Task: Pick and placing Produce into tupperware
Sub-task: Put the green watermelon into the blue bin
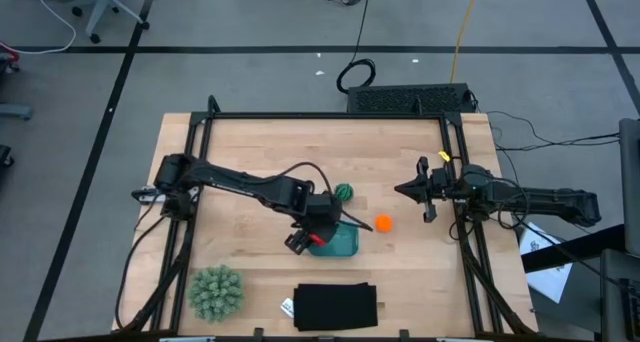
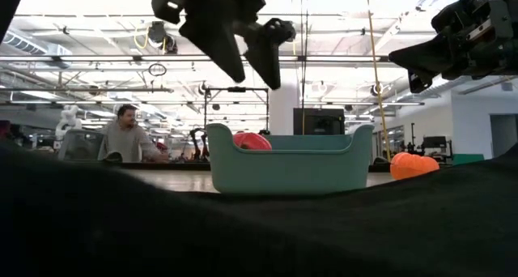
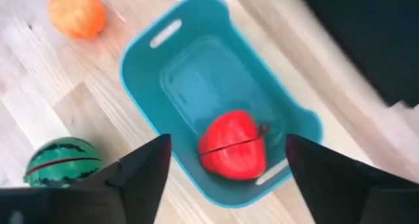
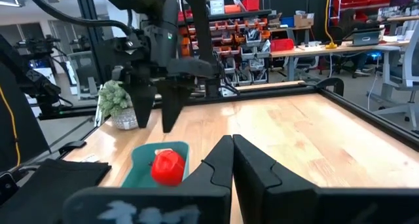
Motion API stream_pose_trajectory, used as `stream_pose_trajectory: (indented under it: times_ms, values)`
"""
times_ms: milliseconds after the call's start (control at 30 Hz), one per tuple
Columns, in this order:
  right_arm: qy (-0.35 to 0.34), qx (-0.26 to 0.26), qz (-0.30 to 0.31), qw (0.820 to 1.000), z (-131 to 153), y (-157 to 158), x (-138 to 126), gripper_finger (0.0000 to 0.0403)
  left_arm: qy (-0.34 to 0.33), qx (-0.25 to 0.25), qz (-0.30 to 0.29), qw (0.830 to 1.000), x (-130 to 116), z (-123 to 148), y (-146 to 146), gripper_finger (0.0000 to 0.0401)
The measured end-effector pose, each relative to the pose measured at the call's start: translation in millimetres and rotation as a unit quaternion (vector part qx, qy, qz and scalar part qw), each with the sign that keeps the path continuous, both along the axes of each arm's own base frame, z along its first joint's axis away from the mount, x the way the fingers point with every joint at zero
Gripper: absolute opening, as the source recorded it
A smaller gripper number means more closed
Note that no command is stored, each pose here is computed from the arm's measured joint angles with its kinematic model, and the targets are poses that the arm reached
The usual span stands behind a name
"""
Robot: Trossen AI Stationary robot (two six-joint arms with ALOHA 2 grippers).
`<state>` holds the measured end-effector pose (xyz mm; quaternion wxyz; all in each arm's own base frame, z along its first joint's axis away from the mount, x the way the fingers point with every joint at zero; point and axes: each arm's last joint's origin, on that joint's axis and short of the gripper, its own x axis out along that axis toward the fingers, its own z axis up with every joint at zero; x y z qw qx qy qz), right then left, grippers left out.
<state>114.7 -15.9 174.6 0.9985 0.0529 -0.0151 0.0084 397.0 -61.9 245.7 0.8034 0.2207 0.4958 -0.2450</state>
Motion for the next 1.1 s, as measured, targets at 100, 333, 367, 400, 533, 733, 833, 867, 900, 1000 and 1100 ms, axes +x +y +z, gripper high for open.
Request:
stream_pose_trajectory:
  times_ms: [100,333,367,400,533,733,833,867,900,1000,1100]
  values:
    - [0.002,0.000,0.000,1.000,-0.3,-0.1,0.3,0.0000,-0.003,-0.002,0.001,1.000,-0.6,1.9,-0.2,0.0235]
    - [0.001,0.000,0.000,1.000,-0.2,-0.1,0.3,0.0000,-0.002,0.014,0.015,1.000,-0.6,1.5,1.2,0.0063]
    - [0.001,0.000,0.000,1.000,-0.2,-0.1,0.3,0.0000,-0.002,0.014,0.015,1.000,-0.7,1.5,1.2,0.0040]
    - [0.001,0.000,0.000,1.000,-0.2,-0.1,0.3,0.0000,-0.002,0.014,0.016,1.000,-0.7,1.5,1.2,0.0021]
    - [0.001,0.000,0.000,1.000,-0.2,-0.1,0.3,0.0000,-0.001,0.024,0.020,1.000,-1.0,1.2,1.8,0.0012]
    - [0.001,0.000,0.000,1.000,-0.2,-0.1,0.3,0.0000,-0.038,0.133,0.041,0.990,-14.0,23.8,-1.7,0.0003]
    - [-0.002,0.000,0.002,1.000,0.4,0.0,0.4,0.0000,-0.067,0.151,0.069,0.984,-30.2,50.4,-1.3,0.0004]
    - [-0.002,-0.001,0.003,1.000,0.4,0.1,0.4,0.0000,-0.087,0.150,0.083,0.981,-36.4,62.3,-0.2,0.0004]
    - [-0.003,-0.001,0.003,1.000,0.5,0.1,0.3,0.0000,-0.101,0.150,0.095,0.979,-43.8,73.6,1.3,0.0002]
    - [-0.007,-0.001,0.004,1.000,1.3,0.1,0.3,0.0000,-0.145,0.134,0.129,0.972,-67.9,106.3,6.8,0.0002]
    - [-0.016,-0.003,0.004,1.000,3.2,0.1,0.4,0.0000,-0.189,0.116,0.159,0.962,-92.8,134.8,12.1,0.0001]
